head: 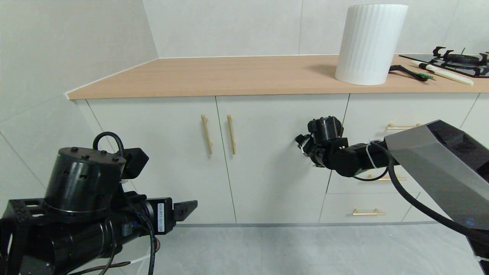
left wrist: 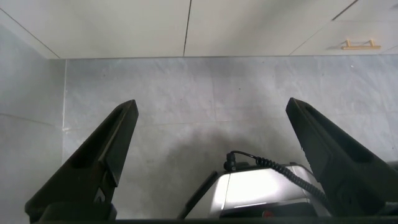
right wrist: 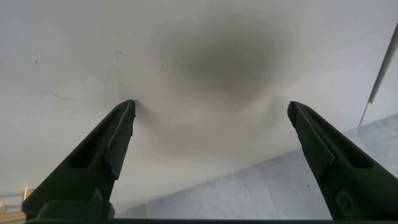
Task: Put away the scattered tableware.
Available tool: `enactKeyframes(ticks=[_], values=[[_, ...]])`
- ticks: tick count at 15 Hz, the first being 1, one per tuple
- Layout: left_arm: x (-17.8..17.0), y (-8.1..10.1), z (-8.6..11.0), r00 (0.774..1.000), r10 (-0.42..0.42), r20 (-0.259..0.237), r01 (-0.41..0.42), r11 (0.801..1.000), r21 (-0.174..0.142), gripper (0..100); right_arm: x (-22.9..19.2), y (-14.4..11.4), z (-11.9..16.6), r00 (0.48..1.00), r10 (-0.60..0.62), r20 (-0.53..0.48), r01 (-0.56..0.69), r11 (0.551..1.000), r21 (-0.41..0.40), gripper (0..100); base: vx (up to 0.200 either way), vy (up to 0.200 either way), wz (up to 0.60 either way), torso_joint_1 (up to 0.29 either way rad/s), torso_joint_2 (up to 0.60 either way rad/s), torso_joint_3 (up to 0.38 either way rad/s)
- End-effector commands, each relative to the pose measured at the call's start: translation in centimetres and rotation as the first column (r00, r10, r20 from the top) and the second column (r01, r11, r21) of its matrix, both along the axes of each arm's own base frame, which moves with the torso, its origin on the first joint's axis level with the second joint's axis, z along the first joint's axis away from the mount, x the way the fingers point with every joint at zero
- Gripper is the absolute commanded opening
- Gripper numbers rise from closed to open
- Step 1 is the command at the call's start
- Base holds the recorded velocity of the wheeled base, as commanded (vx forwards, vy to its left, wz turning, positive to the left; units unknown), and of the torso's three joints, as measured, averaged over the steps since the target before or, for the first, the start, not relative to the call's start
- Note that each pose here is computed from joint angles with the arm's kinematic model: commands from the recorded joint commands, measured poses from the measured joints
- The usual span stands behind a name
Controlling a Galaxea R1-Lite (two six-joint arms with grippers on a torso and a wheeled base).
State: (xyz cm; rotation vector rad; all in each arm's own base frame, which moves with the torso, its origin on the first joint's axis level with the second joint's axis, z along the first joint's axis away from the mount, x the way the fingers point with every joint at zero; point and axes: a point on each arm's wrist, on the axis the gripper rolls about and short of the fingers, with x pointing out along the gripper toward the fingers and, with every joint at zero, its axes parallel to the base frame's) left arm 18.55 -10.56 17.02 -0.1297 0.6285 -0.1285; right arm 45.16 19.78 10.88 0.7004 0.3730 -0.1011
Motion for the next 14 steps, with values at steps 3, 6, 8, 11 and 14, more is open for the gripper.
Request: enactKeyframes(ticks=[3, 6, 8, 11, 14], values=[[0.0, 0.0, 0.0, 1.000, 0.001, 0.002, -0.001, 1.000, -0.001, 100, -3.8, -0.8, 2.1, 0.990, 0.128, -0.053, -0.126, 0.991, 0.032, 100, 0.000, 0.000, 0.00, 0.000, 0.00, 0.000], [-0.1, 0.0, 0.0, 1.000, 0.000, 0.002, 0.000, 1.000, -0.001, 100, -9.9, -2.8, 2.7, 0.885, 0.456, -0.098, -0.458, 0.889, -0.002, 100, 0.000, 0.000, 0.00, 0.000, 0.00, 0.000], [-0.1, 0.1, 0.1, 1.000, 0.000, 0.004, 0.000, 1.000, -0.001, 100, -11.9, -3.6, 2.8, 0.834, 0.551, 0.018, -0.548, 0.831, -0.094, 100, 0.000, 0.000, 0.00, 0.000, 0.00, 0.000], [-0.3, 0.2, 0.3, 1.000, -0.001, 0.014, 0.001, 1.000, -0.006, 100, -13.8, -4.4, 3.9, 0.828, 0.558, 0.062, -0.545, 0.825, -0.150, 100, 0.000, 0.000, 0.00, 0.000, 0.00, 0.000], [-1.4, 0.9, 1.5, 0.998, -0.006, 0.068, 0.008, 1.000, -0.027, 100, -17.7, -6.6, 7.4, 0.846, 0.516, 0.138, -0.480, 0.848, -0.227, 100, 0.000, 0.000, 0.00, 0.000, 0.00, 0.000]])
